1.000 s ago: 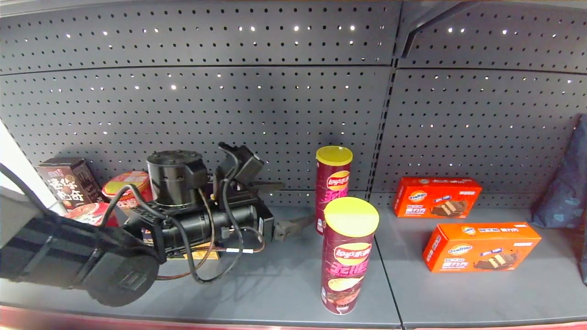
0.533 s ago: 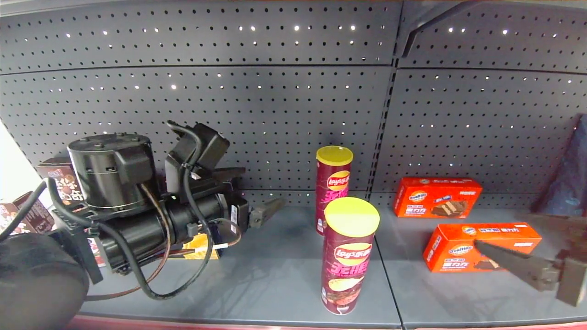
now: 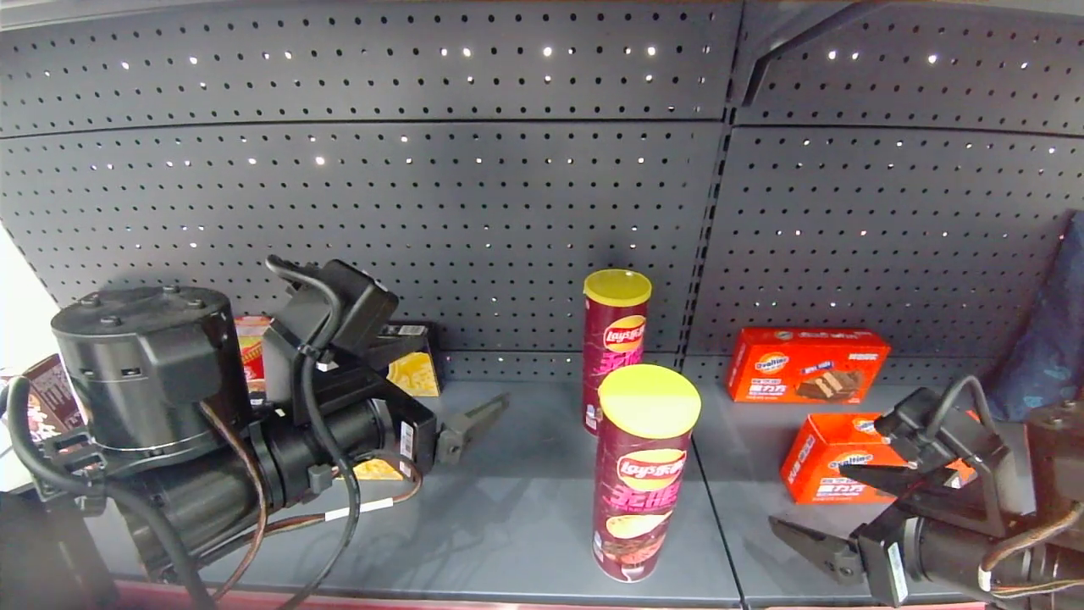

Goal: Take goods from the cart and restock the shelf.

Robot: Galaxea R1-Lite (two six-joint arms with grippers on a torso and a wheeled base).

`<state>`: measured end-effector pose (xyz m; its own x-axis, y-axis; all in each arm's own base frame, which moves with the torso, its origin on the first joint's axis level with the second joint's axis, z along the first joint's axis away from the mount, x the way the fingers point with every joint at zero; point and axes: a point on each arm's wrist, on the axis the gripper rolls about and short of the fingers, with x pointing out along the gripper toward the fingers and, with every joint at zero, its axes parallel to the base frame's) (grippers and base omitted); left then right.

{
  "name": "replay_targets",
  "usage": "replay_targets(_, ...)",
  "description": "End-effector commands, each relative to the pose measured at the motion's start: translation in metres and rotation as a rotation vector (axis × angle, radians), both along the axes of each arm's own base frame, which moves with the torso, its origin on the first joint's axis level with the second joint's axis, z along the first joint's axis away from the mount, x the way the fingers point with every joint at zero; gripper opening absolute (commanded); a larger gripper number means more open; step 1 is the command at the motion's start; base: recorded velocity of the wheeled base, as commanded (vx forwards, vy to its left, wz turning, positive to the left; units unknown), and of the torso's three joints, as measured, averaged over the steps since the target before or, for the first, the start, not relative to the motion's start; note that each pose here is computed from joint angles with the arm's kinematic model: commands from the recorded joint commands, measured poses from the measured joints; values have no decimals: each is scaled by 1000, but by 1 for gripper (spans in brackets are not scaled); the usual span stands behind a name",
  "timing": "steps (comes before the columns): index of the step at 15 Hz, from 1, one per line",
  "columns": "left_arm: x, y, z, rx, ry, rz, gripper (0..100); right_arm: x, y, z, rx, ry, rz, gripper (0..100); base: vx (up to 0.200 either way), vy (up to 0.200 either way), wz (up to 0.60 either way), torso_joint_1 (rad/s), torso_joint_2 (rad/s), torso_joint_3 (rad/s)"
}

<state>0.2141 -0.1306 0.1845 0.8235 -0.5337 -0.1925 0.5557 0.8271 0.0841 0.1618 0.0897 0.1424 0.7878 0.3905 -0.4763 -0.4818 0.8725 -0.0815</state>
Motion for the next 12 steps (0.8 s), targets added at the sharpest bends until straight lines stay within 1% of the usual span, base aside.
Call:
replay_targets(1,1,0,1,-1,-4,5,100,12,10,-12,-35,58,21,100,0,0,0,0,0,0)
replay_targets(3,4,3,0,6,-3,18,100,19,21,-13,-41,65,48,100,0,0,0,0,0,0)
replay_targets(5,5,3,1,4,-7,18,100,27,28,-13,-43,67,54,100,0,0,0,0,0,0)
replay_targets(9,4,3,0,7,-1,19,100,30,39,-16,-54,75,86,100,0,0,0,0,0,0)
replay_targets(12,7,2,-2,10,4,21,100,39,55,-14,-53,65,115,100,0,0,0,0,0,0)
